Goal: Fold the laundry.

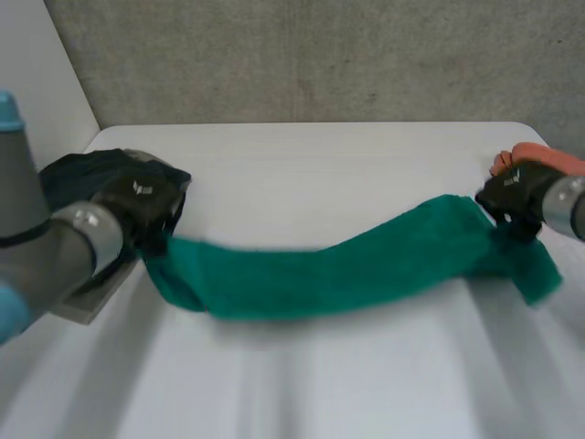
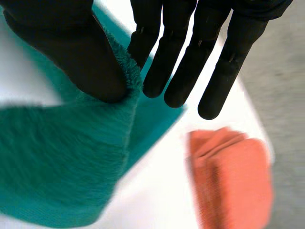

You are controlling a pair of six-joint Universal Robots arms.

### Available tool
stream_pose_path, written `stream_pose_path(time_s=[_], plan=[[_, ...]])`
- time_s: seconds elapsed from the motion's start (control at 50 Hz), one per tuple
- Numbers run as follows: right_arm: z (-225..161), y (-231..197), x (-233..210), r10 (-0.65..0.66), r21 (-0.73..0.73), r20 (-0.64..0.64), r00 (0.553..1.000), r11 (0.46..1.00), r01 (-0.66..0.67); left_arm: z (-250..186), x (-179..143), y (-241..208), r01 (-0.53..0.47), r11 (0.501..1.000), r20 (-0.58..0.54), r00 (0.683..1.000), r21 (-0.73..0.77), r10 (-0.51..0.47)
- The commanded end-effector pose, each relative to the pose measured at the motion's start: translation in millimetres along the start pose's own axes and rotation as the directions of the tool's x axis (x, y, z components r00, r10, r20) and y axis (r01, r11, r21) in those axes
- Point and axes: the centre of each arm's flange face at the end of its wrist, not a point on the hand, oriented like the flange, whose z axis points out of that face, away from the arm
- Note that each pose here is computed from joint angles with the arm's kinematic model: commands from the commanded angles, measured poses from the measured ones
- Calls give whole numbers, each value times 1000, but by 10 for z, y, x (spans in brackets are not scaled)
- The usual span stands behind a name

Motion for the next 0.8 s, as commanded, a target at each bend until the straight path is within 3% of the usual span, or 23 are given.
stream_pose_path(time_s=[0.02, 0.06, 0.08, 0.12, 0.16, 0.18, 0.22, 0.3, 0.38, 0.54, 0.66, 0.8], plan=[[126, -666, 798, 166, 394, -365, 916, 919, -10, 226, -538, -962, 0, 873, 208, 971, 487, -116], [31, -834, 976, 213, 492, -427, 878, 870, 28, 136, -666, -1192, -4, 810, 237, 957, 587, -168], [-92, -996, 1132, 258, 581, -477, 840, 809, 82, 51, -772, -1360, -5, 750, 253, 943, 662, -217], [-223, -1118, 1270, 298, 645, -515, 804, 752, 135, -43, -852, -1503, -10, 694, 261, 930, 720, -258], [-345, -1205, 1337, 314, 684, -529, 788, 708, 177, -133, -935, -1623, -17, 644, 265, 919, 765, -291], [-367, -1215, 1328, 308, 687, -524, 794, 704, 180, -150, -938, -1632, -16, 642, 264, 919, 767, -292], [-383, -1221, 1278, 288, 689, -503, 815, 702, 177, -167, -932, -1607, -9, 656, 261, 922, 754, -287], [-361, -1151, 1115, 232, 666, -438, 869, 733, 140, -115, -826, -1330, 60, 760, 211, 944, 647, -254], [-204, -914, 829, 155, 569, -344, 926, 819, 74, 10, -645, -945, 117, 852, 157, 961, 511, -226], [303, -226, 64, -5, 302, -109, 994, 952, 38, 422, -219, -14, 149, 963, 78, 982, 224, -170], [653, 150, -465, -42, 184, 37, 998, 982, 35, 767, 42, 607, 41, 998, 45, 998, 51, -43], [955, 254, -537, 46, 181, -56, 997, 983, -35, 954, 61, 734, -35, 999, 70, 997, 42, 32]])
